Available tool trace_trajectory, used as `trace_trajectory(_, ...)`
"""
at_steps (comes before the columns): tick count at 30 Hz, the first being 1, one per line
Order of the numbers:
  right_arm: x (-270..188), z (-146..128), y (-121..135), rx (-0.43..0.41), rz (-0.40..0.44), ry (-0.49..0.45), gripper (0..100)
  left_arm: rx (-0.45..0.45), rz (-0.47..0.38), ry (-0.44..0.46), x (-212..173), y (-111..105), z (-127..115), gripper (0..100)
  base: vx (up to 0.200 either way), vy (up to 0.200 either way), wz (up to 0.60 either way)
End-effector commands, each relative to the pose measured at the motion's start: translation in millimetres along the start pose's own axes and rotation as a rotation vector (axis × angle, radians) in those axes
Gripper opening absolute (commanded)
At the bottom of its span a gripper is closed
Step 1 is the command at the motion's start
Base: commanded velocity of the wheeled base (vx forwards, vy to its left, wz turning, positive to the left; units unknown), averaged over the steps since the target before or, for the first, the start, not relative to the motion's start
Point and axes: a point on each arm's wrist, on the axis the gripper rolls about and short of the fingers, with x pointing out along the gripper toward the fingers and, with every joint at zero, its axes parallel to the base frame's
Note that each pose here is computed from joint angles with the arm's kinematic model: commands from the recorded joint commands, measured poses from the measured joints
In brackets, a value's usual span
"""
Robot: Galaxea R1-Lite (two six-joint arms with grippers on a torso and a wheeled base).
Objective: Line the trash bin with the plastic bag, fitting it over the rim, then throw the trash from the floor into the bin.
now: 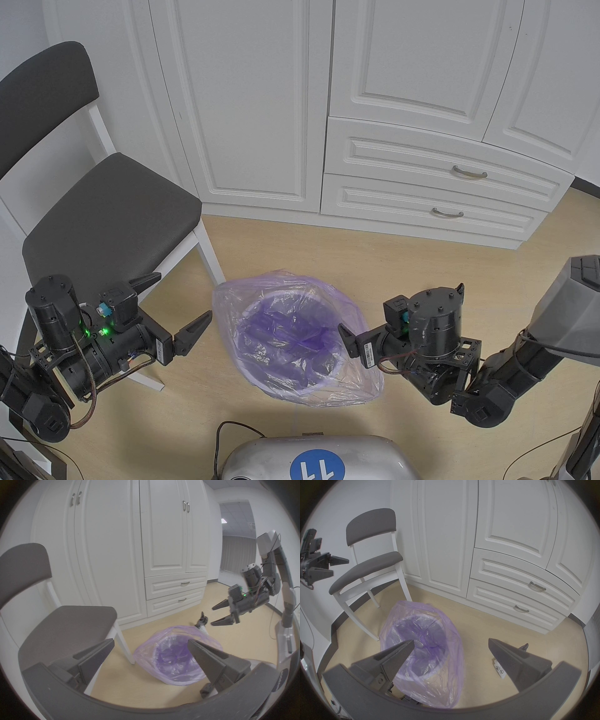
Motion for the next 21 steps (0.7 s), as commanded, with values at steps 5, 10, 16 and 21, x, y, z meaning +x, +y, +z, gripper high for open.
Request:
trace_trajectory(5, -22, 14, -14, 0.027, 0.006, -0.045, 100, 0.025, 0.056, 0.003, 1, -2, -7, 100, 0.0, 0.0, 0.0)
trace_trajectory(10, -27, 13, -13, 0.022, 0.015, -0.039, 100, 0.029, 0.021, 0.003, 6, -9, -7, 100, 0.0, 0.0, 0.0)
trace_trajectory(16, -10, -5, -14, 0.003, 0.023, 0.025, 100, 0.034, -0.046, 0.031, 23, -33, -12, 100, 0.0, 0.0, 0.0)
trace_trajectory(21, 2, -8, -9, 0.01, 0.047, 0.027, 100, 0.001, 0.031, 0.086, 58, -40, -23, 100, 0.0, 0.0, 0.0)
